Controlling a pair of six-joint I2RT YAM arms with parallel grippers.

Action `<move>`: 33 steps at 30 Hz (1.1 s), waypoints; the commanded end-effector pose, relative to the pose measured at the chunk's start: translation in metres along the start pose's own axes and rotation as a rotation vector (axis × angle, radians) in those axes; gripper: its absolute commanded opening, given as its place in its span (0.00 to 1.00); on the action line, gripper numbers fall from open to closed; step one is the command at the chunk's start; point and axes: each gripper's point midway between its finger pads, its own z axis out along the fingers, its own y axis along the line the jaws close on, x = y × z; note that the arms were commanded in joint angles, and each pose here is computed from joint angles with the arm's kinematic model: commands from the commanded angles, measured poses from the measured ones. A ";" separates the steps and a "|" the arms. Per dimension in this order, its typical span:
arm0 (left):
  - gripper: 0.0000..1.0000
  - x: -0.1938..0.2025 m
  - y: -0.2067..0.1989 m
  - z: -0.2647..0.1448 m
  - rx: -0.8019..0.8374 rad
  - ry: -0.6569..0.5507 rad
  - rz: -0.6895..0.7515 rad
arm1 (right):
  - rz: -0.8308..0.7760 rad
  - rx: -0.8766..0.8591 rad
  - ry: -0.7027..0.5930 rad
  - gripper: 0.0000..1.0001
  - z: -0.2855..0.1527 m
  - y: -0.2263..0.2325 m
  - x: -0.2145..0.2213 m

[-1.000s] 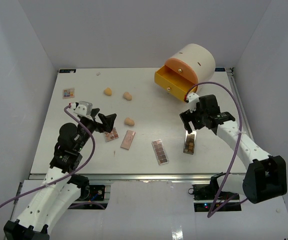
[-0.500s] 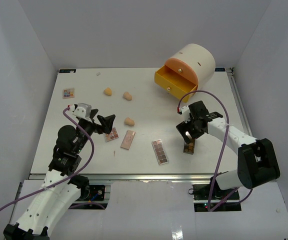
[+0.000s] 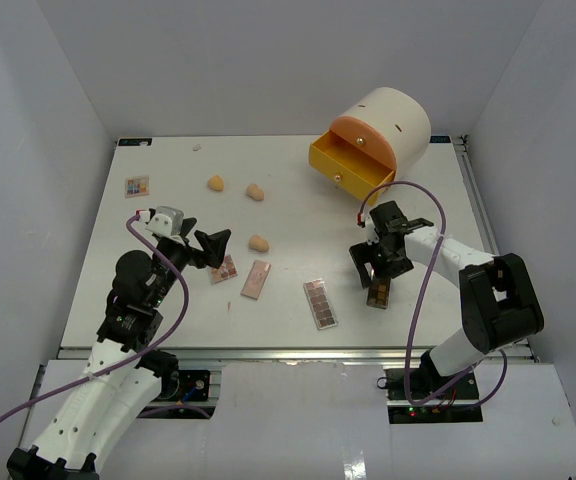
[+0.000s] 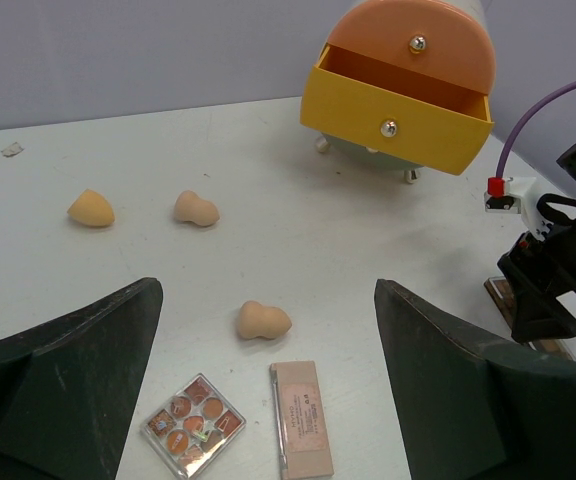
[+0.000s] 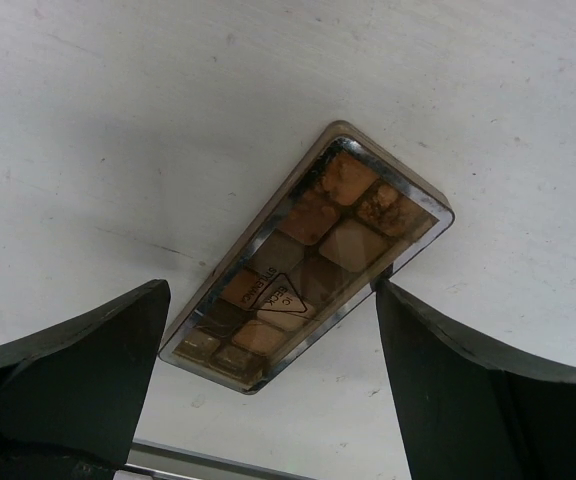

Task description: Organize the makeup

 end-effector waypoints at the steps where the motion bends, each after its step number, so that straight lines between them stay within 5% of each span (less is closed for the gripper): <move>1: 0.98 -0.004 -0.003 -0.002 0.016 -0.010 0.012 | 0.071 0.049 0.040 0.90 0.009 -0.004 0.015; 14: 0.98 -0.003 -0.002 -0.001 0.014 -0.006 0.014 | 0.100 0.052 0.018 0.90 0.006 -0.004 0.015; 19: 0.98 -0.001 -0.001 -0.001 0.007 -0.001 0.016 | 0.089 0.024 0.010 0.99 0.011 0.000 0.008; 33: 0.98 0.000 -0.001 0.000 0.008 0.001 0.017 | -0.030 -0.064 -0.057 0.35 0.000 0.013 -0.005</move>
